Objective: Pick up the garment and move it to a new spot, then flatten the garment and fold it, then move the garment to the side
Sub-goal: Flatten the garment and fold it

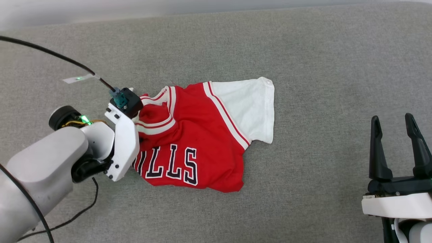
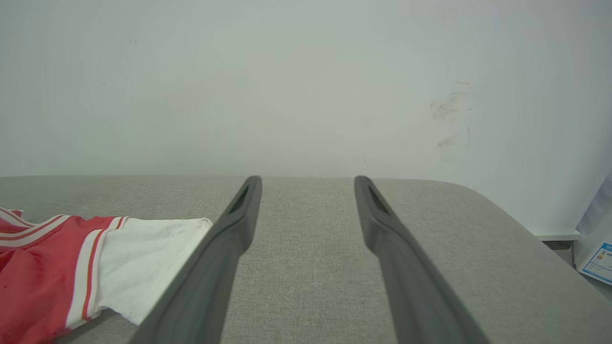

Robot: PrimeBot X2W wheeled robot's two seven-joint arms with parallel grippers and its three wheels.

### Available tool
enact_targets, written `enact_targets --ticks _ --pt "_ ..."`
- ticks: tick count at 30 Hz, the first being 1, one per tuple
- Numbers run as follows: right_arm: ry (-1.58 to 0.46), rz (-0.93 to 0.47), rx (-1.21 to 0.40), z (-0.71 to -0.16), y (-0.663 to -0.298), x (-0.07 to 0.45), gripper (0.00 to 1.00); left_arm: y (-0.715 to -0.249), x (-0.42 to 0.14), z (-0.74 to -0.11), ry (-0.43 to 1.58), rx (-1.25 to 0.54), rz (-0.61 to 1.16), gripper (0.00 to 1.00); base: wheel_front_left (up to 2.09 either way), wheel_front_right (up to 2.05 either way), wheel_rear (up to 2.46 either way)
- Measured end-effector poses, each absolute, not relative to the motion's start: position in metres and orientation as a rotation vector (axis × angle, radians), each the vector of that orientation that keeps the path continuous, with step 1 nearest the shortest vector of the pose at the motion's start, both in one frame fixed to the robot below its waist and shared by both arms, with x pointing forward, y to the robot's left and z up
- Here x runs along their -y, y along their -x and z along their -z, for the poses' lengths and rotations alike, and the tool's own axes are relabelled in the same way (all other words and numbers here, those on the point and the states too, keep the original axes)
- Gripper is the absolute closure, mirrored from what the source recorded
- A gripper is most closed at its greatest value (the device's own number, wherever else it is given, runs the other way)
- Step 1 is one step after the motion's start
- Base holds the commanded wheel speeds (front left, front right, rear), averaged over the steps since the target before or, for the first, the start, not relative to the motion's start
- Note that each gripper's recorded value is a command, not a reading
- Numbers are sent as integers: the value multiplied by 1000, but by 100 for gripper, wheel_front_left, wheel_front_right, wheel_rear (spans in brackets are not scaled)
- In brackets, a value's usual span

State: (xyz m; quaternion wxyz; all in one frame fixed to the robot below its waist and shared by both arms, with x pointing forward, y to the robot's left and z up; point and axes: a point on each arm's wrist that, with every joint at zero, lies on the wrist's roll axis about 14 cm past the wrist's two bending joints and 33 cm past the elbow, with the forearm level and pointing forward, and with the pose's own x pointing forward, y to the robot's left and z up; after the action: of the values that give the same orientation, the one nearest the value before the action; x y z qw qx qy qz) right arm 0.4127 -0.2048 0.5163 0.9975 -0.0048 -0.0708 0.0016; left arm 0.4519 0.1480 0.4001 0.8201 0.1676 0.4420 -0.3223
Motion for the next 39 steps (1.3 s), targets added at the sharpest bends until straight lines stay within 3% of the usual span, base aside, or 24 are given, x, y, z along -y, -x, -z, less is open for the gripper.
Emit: enact_targets --ticks 1,11,18,27,39 --pt "10 -1 144 -517 -412 206 0 -455 -149 -404 -357 -920 680 0 0 0 0" --pt "-1 -4 177 -530 -406 204 0 -516 -147 -520 -380 -574 622 0 0 0 0" --pt "2 -8 195 -535 -411 203 0 -546 -101 -572 -428 -427 687 0 0 0 0" --pt "19 18 171 -524 -421 213 0 -539 -58 -490 -519 -757 808 0 0 0 0" --pt "39 49 120 -502 -436 226 0 -505 -73 -382 -704 -1153 867 0 0 0 0"
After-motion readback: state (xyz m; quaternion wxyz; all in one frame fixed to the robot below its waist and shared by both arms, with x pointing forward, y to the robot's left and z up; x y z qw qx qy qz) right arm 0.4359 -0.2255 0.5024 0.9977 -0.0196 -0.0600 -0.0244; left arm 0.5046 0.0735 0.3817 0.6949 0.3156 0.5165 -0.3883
